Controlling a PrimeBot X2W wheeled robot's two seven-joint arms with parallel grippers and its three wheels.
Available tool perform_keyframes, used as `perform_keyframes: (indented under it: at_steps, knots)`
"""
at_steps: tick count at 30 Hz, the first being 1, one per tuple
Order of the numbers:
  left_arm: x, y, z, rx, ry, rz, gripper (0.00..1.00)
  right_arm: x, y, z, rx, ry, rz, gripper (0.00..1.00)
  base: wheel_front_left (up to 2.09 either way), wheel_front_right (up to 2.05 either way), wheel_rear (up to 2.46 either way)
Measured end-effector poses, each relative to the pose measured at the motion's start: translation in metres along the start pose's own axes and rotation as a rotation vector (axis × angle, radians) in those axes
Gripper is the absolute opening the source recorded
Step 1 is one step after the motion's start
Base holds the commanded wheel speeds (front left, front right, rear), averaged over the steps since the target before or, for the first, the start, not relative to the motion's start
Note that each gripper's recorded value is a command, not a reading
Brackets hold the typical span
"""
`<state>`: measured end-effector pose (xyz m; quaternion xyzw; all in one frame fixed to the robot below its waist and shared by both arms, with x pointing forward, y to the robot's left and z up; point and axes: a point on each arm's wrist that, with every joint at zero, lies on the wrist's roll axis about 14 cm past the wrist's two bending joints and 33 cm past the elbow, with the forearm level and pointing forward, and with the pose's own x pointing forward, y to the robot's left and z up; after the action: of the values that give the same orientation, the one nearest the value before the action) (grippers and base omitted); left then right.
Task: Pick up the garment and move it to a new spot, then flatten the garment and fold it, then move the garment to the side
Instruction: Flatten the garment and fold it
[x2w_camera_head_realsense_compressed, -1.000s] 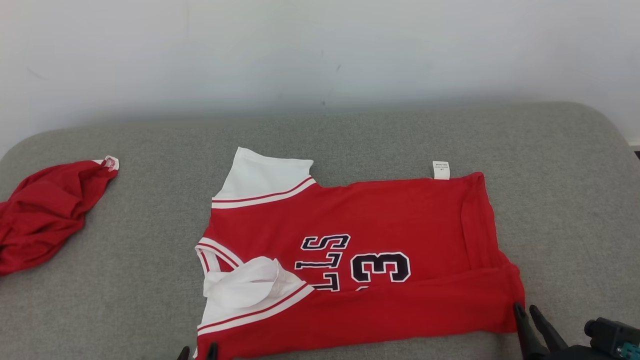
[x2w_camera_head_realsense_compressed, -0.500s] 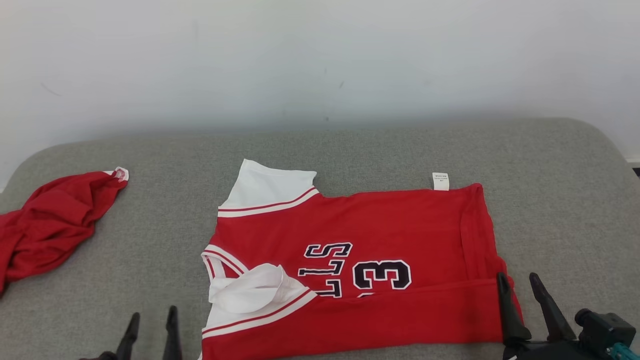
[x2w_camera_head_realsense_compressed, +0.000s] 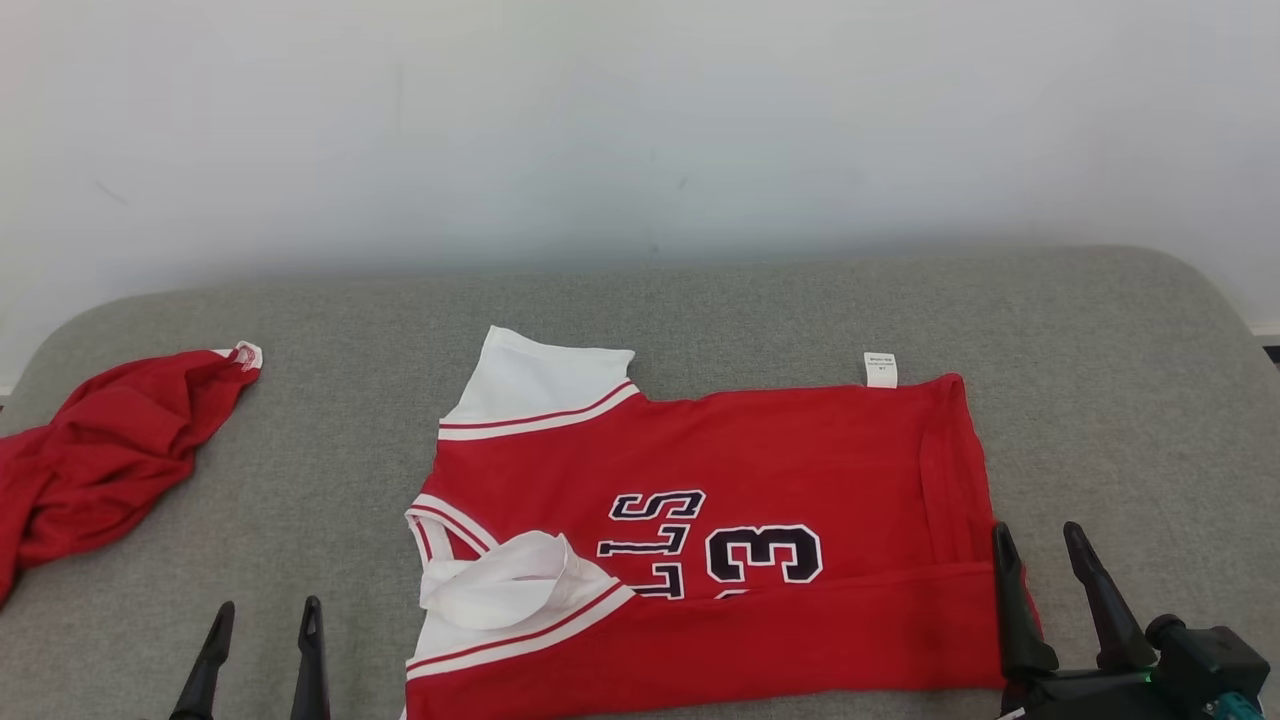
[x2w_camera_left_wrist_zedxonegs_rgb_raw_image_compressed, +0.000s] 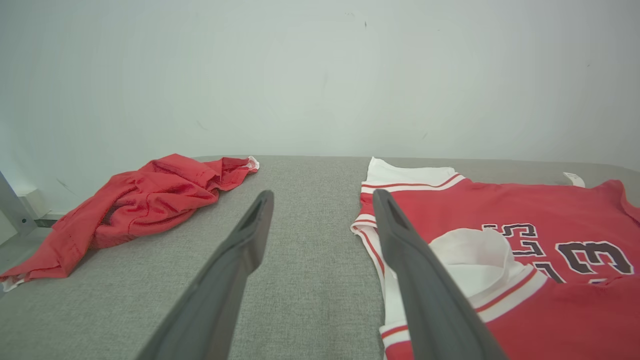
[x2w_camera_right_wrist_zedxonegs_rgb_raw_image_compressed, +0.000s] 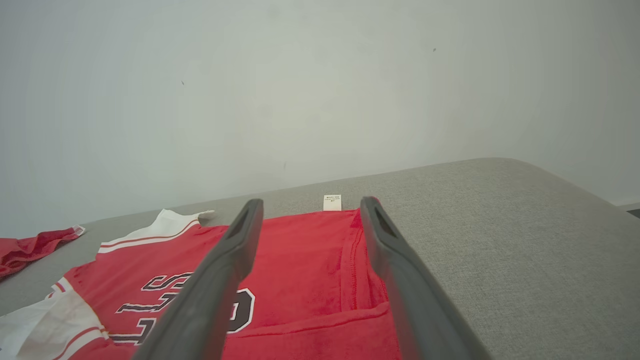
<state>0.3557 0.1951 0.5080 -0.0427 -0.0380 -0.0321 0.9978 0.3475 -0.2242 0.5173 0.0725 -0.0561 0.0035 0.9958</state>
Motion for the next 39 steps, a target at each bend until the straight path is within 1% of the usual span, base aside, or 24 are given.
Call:
perform_keyframes:
  at_steps: [3, 8, 13, 20, 29, 31, 33, 39]
  knots:
    - [0.0, 0.002, 0.002, 0.027, -0.005, -0.009, 1.0, 0.0, 0.0, 0.004, 0.003, -0.016, -0.006, 1.0, 0.0, 0.0, 0.0]
    - [-0.004, 0.012, 0.001, 0.027, -0.002, 0.014, 1.0, 0.001, -0.002, 0.009, 0.004, -0.035, -0.021, 1.0, 0.0, 0.0, 0.0]
    - [-0.009, 0.019, -0.001, 0.028, 0.005, 0.037, 1.0, -0.002, 0.001, 0.003, 0.001, -0.018, -0.019, 1.0, 0.0, 0.0, 0.0]
    - [-0.012, 0.02, -0.006, 0.008, 0.016, 0.059, 1.0, -0.003, 0.003, -0.006, 0.016, 0.004, -0.025, 1.0, 0.0, 0.0, 0.0]
    - [-0.013, 0.024, -0.011, 0.008, 0.029, 0.079, 1.0, -0.003, 0.001, -0.013, 0.017, 0.027, -0.033, 1.0, 0.0, 0.0, 0.0]
    - [-0.009, 0.026, -0.012, 0.01, 0.03, 0.08, 1.0, -0.001, -0.001, -0.014, 0.032, 0.028, -0.043, 1.0, 0.0, 0.0, 0.0]
    - [-0.002, 0.026, -0.011, 0.019, 0.03, 0.069, 1.0, 0.003, -0.005, -0.013, 0.022, 0.029, -0.043, 1.0, 0.0, 0.0, 0.0]
    - [0.038, 0.021, 0.008, 0.07, -0.015, 0.005, 1.0, 0.026, -0.019, -0.002, 0.018, 0.003, -0.053, 1.0, 0.0, 0.0, 0.0]
